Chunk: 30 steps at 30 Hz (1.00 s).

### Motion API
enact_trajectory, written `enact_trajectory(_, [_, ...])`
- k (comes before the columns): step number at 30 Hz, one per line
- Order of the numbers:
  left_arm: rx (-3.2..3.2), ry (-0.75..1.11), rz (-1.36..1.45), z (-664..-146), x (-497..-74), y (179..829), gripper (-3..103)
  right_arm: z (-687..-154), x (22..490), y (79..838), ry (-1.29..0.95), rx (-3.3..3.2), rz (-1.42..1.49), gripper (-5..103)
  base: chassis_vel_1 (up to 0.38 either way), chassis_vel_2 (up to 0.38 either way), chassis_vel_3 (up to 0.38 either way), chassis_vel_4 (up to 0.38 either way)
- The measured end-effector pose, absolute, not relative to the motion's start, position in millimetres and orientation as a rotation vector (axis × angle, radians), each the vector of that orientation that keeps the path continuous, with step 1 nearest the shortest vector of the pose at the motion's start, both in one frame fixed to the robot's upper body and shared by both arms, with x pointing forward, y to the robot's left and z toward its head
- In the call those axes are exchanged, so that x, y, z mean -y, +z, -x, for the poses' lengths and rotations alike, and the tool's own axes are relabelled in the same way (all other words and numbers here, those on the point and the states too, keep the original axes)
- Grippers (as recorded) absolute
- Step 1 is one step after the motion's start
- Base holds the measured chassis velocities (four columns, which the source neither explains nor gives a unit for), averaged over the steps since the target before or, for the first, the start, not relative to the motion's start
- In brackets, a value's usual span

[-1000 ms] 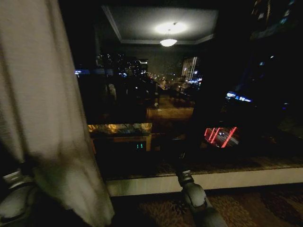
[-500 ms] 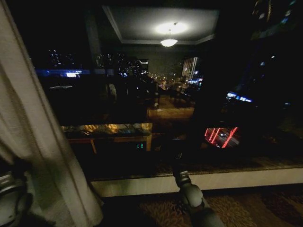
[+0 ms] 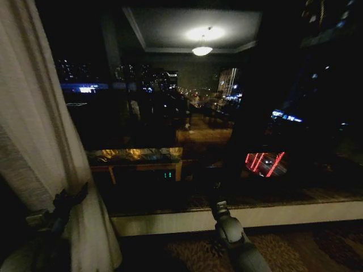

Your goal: Open the curtains by pulling them apart, changing their state from closed to fully open.

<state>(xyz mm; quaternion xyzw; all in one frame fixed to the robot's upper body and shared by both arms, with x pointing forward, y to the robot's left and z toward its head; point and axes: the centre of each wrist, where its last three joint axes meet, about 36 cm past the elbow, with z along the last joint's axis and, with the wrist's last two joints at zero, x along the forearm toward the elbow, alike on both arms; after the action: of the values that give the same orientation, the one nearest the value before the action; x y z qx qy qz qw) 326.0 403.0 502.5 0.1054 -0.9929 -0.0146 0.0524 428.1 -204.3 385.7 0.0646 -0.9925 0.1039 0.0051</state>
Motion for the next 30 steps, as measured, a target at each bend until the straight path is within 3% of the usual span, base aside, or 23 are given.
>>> enact_trajectory(5, [3.031, -0.053, -0.288, -338.1, -400.9, 504.6, 98, -429.4, 203.5, 383.8, 0.324, 3.104, -0.199, 100, 0.0, 0.0, 0.0, 0.0])
enact_trajectory(22, [3.022, -0.077, -0.3, -394.9, -408.7, 499.0, 103, -434.1, 190.5, 385.3, 0.337, 3.112, -0.224, 100, 0.0, 0.0, 0.0, 0.0])
enact_trajectory(24, [3.028, -0.093, -0.302, -399.5, -408.3, 500.1, 100, -433.9, 190.4, 385.2, 0.339, 3.111, -0.225, 100, 0.0, 0.0, 0.0, 0.0])
enact_trajectory(30, [2.998, -0.157, -0.429, -423.1, -389.0, 508.3, 74, -434.4, 190.0, 386.7, 0.345, 3.114, -0.229, 100, 0.0, 0.0, 0.0, 0.0])
